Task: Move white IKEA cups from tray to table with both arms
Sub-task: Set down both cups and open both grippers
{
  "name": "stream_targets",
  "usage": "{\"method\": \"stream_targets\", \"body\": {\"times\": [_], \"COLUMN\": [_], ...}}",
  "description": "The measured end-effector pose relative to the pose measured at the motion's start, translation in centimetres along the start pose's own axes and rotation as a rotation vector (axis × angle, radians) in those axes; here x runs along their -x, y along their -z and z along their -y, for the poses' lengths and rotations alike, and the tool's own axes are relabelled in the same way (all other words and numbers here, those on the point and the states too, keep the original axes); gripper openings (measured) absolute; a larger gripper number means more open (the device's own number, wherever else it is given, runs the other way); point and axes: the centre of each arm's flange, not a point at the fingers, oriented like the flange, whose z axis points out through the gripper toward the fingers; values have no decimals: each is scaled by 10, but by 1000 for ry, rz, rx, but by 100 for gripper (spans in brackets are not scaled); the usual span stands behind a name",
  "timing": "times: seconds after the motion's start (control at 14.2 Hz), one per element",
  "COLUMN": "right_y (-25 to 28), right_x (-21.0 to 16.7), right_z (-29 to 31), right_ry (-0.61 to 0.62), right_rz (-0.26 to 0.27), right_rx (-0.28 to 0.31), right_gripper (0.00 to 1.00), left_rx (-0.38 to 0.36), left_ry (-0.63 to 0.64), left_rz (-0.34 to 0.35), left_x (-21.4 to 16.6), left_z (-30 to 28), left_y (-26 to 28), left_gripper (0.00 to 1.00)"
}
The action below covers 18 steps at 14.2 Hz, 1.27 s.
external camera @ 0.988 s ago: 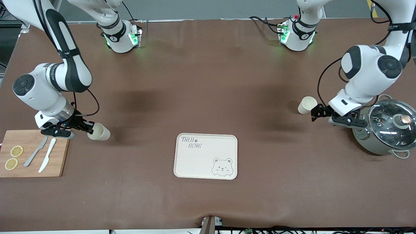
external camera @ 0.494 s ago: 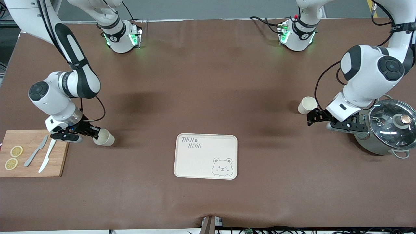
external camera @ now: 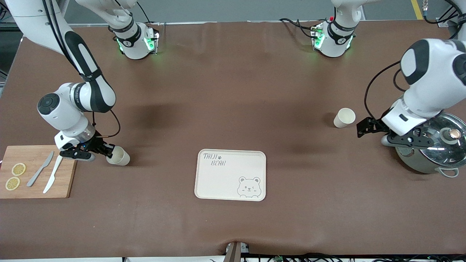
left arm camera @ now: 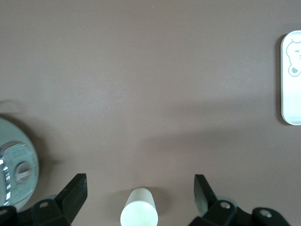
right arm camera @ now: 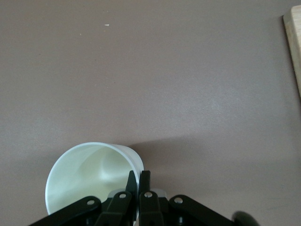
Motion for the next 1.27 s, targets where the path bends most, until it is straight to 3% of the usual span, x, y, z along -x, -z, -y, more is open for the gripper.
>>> {"method": "stream_targets", "body": {"times": [0.56,0.63,1.27], "right_y": [-10,-10,-6], "right_x": [2,2,1], "right_z": [1,1,0], "right_ry": [2,2,-1], "right_rz": [-3,-3,12], "right_rx": [0,0,1], "right_gripper": [4,8,99], "left_rx": [-11,-12,-19], "left_ry": [-3,-4,-24], "left_rz": [8,4,-21], "left_x": [-8,-8,1], "left_z": [-5,-6,-20], "left_y": [81,89,132], "left_gripper": [100,100,100]}}
